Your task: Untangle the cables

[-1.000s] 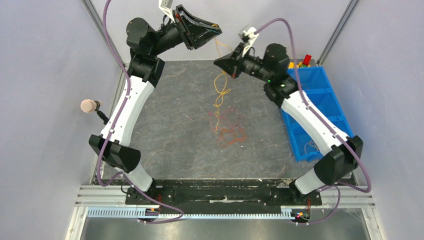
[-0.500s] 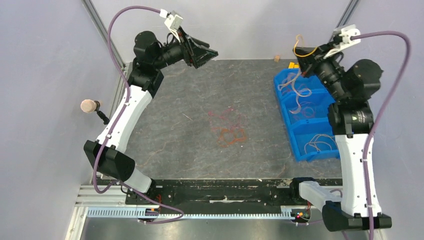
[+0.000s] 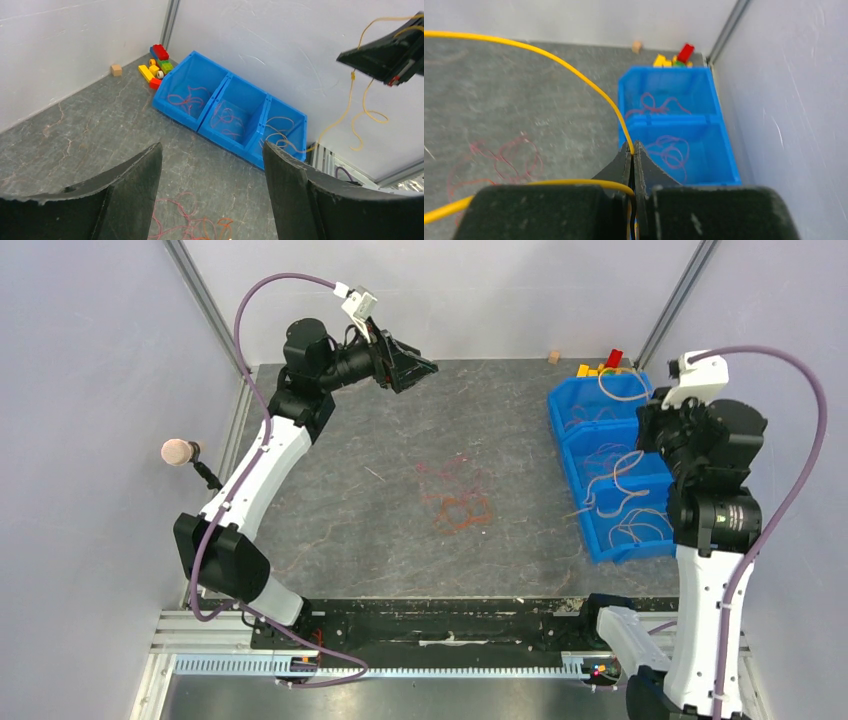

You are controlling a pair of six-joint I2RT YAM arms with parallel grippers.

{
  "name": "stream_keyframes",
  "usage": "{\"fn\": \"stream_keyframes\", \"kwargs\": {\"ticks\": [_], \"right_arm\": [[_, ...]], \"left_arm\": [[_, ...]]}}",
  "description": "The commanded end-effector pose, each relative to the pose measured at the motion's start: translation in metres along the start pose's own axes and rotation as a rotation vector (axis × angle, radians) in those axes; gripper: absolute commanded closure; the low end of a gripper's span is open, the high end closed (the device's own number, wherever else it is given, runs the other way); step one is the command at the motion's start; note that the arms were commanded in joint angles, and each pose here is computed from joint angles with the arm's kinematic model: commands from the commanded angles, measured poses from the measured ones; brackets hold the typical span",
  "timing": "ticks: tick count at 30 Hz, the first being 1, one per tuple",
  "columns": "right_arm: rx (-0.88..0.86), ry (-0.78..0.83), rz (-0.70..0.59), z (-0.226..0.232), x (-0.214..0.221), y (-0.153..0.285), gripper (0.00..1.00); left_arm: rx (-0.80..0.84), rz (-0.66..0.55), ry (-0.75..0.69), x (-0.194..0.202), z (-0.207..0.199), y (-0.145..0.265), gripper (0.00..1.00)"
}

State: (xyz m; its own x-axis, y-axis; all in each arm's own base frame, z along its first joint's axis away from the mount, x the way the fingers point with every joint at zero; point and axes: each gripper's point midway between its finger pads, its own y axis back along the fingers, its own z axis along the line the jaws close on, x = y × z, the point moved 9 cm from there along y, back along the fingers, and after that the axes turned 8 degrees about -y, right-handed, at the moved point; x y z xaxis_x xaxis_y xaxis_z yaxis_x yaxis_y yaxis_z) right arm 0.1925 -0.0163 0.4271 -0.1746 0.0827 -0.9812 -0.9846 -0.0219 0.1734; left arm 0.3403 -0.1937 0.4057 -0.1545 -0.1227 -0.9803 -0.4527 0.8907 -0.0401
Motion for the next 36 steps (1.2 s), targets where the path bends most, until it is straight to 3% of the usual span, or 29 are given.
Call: {"fn": "stream_keyframes", "kwargs": {"ticks": [1, 8, 15, 29, 33, 36], "right_arm": [[0.102, 0.079, 0.091, -0.015, 0.035, 0.005, 1.00], [0.326, 0.217, 0.237, -0.047, 0.083, -0.014, 1.00], [0.370, 0.270, 0.189, -0.071, 0.048, -0.019, 1.00], [0.350, 0.354, 0.349, -0.151, 0.052, -0.014, 1.00], [0.405, 0.366, 0.316, -0.164, 0.050, -0.022, 1.00], [0.419, 0.361, 0.245, -0.177, 0.019, -0.019, 1.00]], "left_arm": [[0.030, -0.044, -0.031, -0.007, -0.002, -0.001, 0.20], [0.037, -0.040, -0.022, -0.004, -0.002, -0.001, 0.20], [0.027, -0.018, -0.019, -0.001, -0.002, 0.001, 0.20], [-0.002, 0.003, -0.032, 0.003, 0.001, 0.002, 0.20], [-0.011, 0.016, -0.047, 0.004, 0.001, 0.004, 0.19], [-0.026, 0.026, -0.068, 0.004, 0.001, 0.007, 0.19]]}}
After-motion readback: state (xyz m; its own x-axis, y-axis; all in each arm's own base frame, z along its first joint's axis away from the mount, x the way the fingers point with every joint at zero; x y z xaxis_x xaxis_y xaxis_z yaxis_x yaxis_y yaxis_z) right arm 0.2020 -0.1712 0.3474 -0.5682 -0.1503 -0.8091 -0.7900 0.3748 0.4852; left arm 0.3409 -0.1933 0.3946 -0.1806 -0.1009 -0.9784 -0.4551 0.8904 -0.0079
